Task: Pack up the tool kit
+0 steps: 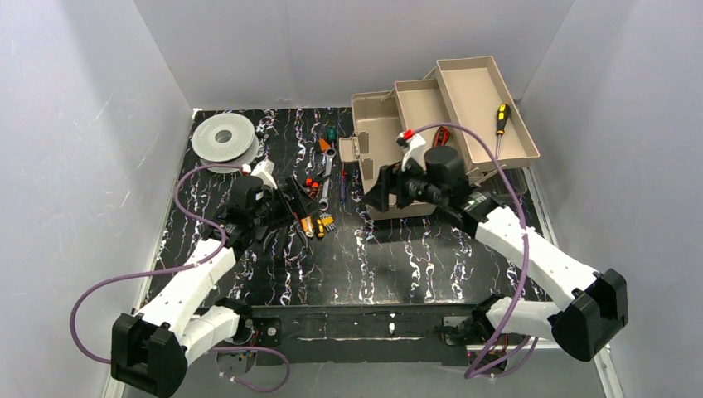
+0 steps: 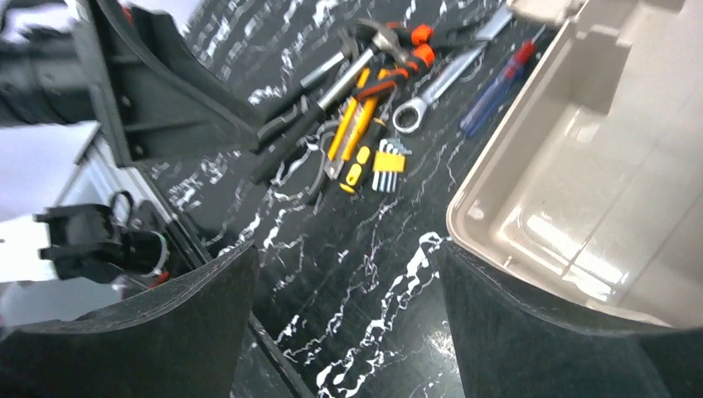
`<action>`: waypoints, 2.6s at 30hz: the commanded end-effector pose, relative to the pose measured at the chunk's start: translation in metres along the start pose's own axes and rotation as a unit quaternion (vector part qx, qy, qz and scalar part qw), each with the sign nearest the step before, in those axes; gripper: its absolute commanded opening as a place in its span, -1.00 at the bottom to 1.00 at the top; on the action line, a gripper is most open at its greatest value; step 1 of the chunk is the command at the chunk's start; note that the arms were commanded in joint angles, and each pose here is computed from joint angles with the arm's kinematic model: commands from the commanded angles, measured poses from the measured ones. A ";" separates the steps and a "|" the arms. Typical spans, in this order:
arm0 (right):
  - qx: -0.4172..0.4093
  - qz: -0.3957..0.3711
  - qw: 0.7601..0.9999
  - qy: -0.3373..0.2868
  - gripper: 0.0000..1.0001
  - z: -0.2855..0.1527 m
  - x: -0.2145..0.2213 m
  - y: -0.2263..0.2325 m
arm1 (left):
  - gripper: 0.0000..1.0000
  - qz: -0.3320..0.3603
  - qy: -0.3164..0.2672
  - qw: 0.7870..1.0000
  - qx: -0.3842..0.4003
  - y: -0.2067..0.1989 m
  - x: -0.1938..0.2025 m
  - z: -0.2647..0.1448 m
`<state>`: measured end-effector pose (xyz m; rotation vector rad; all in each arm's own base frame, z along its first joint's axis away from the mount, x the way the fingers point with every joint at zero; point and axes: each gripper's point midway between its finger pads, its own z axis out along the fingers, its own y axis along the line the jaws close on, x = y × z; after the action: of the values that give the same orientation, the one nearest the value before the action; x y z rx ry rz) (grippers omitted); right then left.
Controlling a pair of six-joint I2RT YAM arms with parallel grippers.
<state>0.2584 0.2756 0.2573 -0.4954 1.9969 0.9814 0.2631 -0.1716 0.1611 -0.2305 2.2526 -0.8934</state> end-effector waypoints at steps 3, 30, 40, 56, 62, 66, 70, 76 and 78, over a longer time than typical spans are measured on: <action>0.083 -0.072 0.993 0.032 0.76 0.022 0.035 -0.016 | 0.93 -0.005 -0.029 0.994 -0.104 0.039 -0.001 -0.010; 0.125 -0.175 0.976 0.025 0.84 0.019 0.029 -0.018 | 0.39 -0.007 0.041 0.946 -0.320 0.129 0.022 0.008; 0.277 -0.176 0.945 -0.006 0.82 -0.001 0.007 -0.064 | 0.30 -0.014 0.072 0.939 -0.335 0.139 0.035 0.016; 0.130 -0.129 0.983 0.002 0.80 0.011 0.014 -0.009 | -0.07 -0.027 0.099 0.941 -0.323 0.143 0.051 0.027; 0.153 -0.134 0.979 0.003 0.79 0.006 0.015 -0.017 | -0.52 -0.042 0.130 0.938 -0.320 0.147 0.065 0.037; 0.150 -0.132 0.980 -0.004 0.79 0.003 0.015 -0.017 | -1.00 -0.038 0.121 0.938 -0.324 0.148 0.062 0.035; 0.137 -0.131 0.982 0.006 0.79 0.006 0.019 -0.013 | -1.00 -0.021 0.079 0.948 -0.306 0.136 0.044 0.024; 0.071 -0.100 0.992 0.021 0.79 0.013 0.022 0.015 | -1.00 0.012 0.010 0.987 -0.160 0.076 0.018 0.012; 0.036 -0.084 0.996 0.018 0.79 0.014 0.020 0.030 | -1.00 0.023 -0.007 0.995 -0.092 0.050 0.014 0.009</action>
<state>0.2469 0.2792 0.2181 -0.6322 2.0393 0.5943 0.2561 -0.1147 0.0687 -0.4260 2.5038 -0.3975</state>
